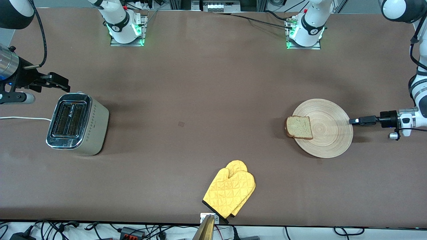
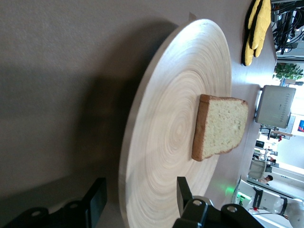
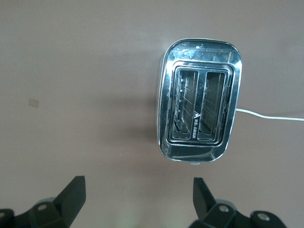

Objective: Move plate and put bread in toaster
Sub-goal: 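Lower the left gripper and grasp the wooden plate rim, then slide the plate with the left gripper toward the toaster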

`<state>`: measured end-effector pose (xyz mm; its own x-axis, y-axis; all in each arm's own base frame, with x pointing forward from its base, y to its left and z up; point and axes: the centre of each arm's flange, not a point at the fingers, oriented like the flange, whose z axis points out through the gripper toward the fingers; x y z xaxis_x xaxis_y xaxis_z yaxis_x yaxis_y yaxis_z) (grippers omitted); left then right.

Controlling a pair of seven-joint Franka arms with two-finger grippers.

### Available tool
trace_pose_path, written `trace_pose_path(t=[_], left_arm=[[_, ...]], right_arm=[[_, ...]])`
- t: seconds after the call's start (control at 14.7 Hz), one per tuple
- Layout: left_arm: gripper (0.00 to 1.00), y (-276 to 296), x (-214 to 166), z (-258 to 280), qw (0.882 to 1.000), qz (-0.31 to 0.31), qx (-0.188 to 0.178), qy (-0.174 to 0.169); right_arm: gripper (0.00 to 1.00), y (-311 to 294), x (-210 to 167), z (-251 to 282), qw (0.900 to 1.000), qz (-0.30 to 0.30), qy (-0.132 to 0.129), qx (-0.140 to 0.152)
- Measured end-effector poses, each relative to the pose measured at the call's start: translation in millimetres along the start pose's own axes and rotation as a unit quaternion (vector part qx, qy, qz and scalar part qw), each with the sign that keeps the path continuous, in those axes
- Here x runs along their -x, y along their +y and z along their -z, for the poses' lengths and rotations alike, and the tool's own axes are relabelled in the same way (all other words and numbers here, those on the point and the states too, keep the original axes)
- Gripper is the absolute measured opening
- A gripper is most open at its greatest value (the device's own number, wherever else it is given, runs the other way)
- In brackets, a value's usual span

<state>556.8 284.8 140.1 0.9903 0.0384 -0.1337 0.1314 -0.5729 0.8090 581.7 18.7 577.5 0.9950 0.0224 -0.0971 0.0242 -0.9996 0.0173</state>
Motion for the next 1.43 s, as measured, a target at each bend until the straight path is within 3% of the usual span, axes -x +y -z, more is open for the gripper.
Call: trace_pose_path(t=[0.2,0.27,0.34,0.54,0.68,0.75,0.89,1.43], left_arm=[[0.57,-10,0,-12,1.0,-0.015,0.002,0.0],[0.45,-11,0,-14,1.0,-0.023,0.004,-0.002],[0.41,-11,-1,-18,0.999,-0.033,0.006,-0.003],[0.35,-11,-3,-31,0.998,-0.055,0.015,-0.011],[0.22,-10,-4,-36,0.998,-0.062,0.019,-0.014],[0.22,-10,-5,-38,0.998,-0.064,0.02,-0.015],[0.11,-6,-4,-37,0.997,-0.065,0.034,-0.017],[0.09,7,-8,-47,0.996,-0.066,0.055,-0.031]], right_arm=[[1.0,0,0,0,1.0,0.0,0.0,0.0],[1.0,0,0,0,1.0,0.0,0.0,0.0],[1.0,0,0,0,1.0,0.0,0.0,0.0],[1.0,0,0,0,1.0,0.0,-0.001,0.0],[1.0,0,0,0,1.0,0.0,-0.001,0.0],[1.0,0,0,0,1.0,0.0,-0.001,0.0],[1.0,0,0,0,1.0,0.0,-0.001,0.0],[1.0,0,-1,0,1.0,0.0,0.003,0.0]])
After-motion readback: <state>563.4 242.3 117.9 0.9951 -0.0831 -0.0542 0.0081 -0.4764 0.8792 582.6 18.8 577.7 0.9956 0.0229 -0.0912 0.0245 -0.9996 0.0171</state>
